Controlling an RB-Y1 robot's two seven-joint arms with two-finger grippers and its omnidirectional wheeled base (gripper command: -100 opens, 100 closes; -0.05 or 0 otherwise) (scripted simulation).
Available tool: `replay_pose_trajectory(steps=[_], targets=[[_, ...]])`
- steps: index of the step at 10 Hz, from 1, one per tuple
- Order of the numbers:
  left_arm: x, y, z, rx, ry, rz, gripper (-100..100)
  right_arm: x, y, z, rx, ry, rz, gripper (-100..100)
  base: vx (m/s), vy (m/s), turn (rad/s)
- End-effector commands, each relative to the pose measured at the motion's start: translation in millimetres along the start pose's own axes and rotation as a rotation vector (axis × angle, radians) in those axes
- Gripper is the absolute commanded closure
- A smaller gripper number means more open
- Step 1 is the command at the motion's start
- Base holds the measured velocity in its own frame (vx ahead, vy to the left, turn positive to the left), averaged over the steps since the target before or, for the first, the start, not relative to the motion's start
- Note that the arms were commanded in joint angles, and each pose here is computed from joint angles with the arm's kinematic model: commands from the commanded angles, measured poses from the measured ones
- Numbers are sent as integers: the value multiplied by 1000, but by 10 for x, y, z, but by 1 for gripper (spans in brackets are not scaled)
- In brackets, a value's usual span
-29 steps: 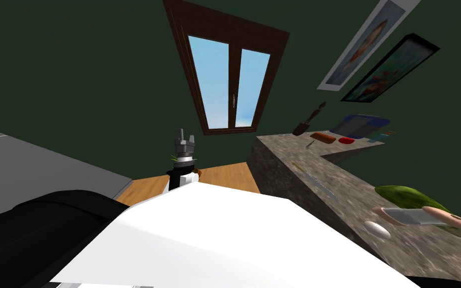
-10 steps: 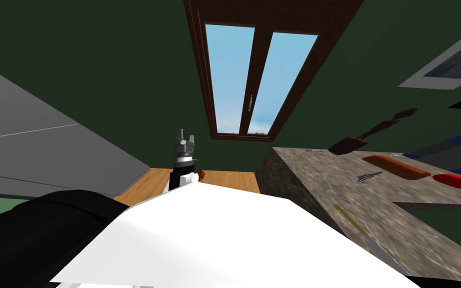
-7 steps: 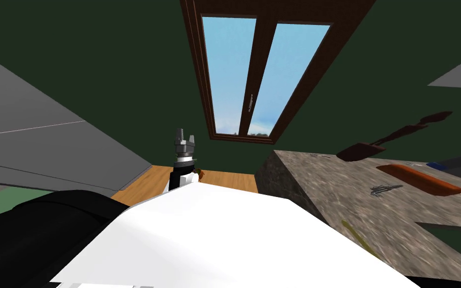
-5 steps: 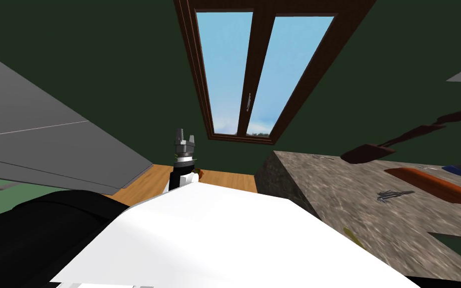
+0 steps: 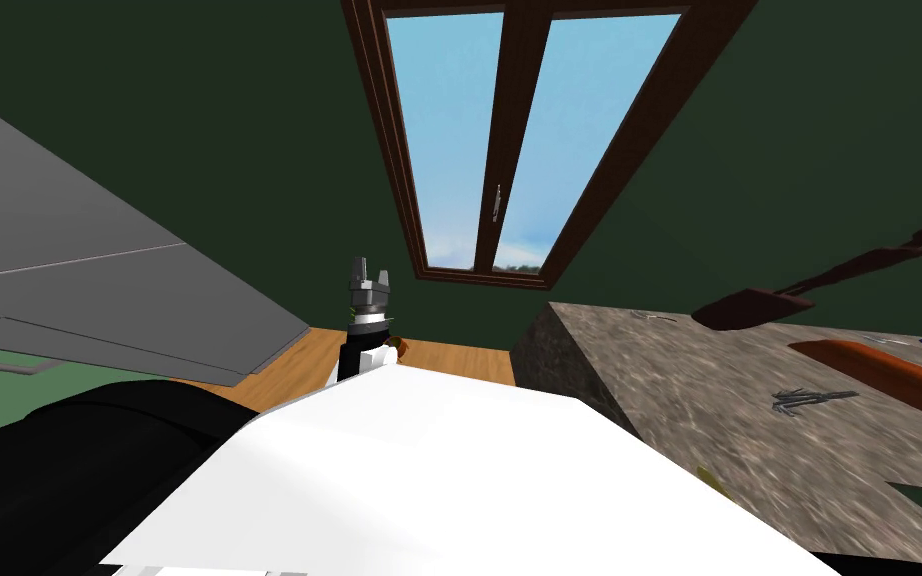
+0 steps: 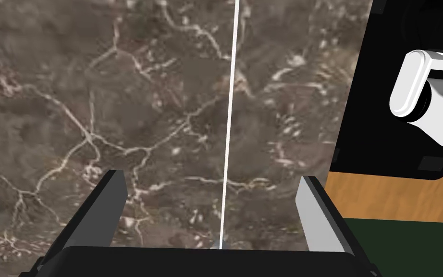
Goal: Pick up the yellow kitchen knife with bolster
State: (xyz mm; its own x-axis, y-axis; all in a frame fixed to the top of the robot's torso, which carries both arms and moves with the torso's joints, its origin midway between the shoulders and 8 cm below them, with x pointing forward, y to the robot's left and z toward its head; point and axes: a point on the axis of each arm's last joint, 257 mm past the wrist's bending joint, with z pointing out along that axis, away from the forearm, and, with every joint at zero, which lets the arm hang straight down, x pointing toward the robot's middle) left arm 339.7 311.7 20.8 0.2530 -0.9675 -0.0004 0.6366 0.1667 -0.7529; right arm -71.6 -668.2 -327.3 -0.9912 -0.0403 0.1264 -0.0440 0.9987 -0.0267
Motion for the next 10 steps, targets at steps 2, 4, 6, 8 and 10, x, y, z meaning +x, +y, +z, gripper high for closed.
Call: replay_pose_trajectory(steps=[2,4,6,8,10], targets=[[0,0,0,0,0,0,0,-1,0,-1,0,0,0,100,0,0,0],[0,0,0,0,0,0,0,6,26,4,-8,1,0,100,0,0,0],[0,0,0,0,0,0,0,7,32,5,-10,1,0,0,0,0,0],[0,0,0,0,0,0,0,-100,-9,-132,0,0,-8,100,-14,10,-57],[0,0,0,0,0,0,0,-108,-21,-155,2,1,-9,100,-15,8,-12]])
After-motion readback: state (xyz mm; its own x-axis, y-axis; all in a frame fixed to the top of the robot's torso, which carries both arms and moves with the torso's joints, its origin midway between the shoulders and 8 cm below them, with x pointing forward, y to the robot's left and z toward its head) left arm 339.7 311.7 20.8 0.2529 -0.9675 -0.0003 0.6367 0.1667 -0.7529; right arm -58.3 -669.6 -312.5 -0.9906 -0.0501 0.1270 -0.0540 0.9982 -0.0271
